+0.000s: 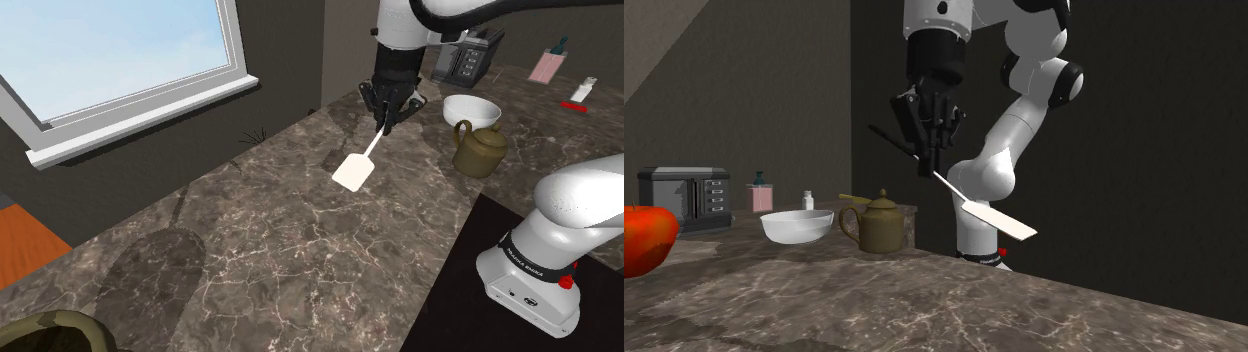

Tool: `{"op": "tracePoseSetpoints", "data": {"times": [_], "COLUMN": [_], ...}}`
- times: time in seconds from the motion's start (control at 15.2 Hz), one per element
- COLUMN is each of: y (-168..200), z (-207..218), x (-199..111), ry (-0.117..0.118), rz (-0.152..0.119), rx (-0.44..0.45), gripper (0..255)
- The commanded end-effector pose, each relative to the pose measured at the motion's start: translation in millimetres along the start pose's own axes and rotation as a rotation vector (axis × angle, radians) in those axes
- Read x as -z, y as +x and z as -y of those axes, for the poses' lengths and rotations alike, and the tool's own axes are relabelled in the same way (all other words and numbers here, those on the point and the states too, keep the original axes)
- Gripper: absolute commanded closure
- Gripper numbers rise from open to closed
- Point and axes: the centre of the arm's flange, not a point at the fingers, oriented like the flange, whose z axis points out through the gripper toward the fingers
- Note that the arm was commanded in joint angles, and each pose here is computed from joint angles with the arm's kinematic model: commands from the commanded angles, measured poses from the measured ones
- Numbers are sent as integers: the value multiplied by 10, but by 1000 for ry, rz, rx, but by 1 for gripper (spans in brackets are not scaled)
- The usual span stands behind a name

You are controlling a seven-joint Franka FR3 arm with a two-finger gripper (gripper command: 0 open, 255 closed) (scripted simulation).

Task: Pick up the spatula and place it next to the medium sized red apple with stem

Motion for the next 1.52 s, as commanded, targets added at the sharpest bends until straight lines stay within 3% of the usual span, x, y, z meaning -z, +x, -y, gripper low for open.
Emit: {"op": "tracePoseSetpoints", "data": {"times": [0.0,0.2,1.45], "y": [8,17,2477], "z": [-18,-18,447], "x": [110,246,84], "ry": [0,0,0], "rz": [0,0,0], "rx": [0,0,0], "gripper": [255,255,255]}}
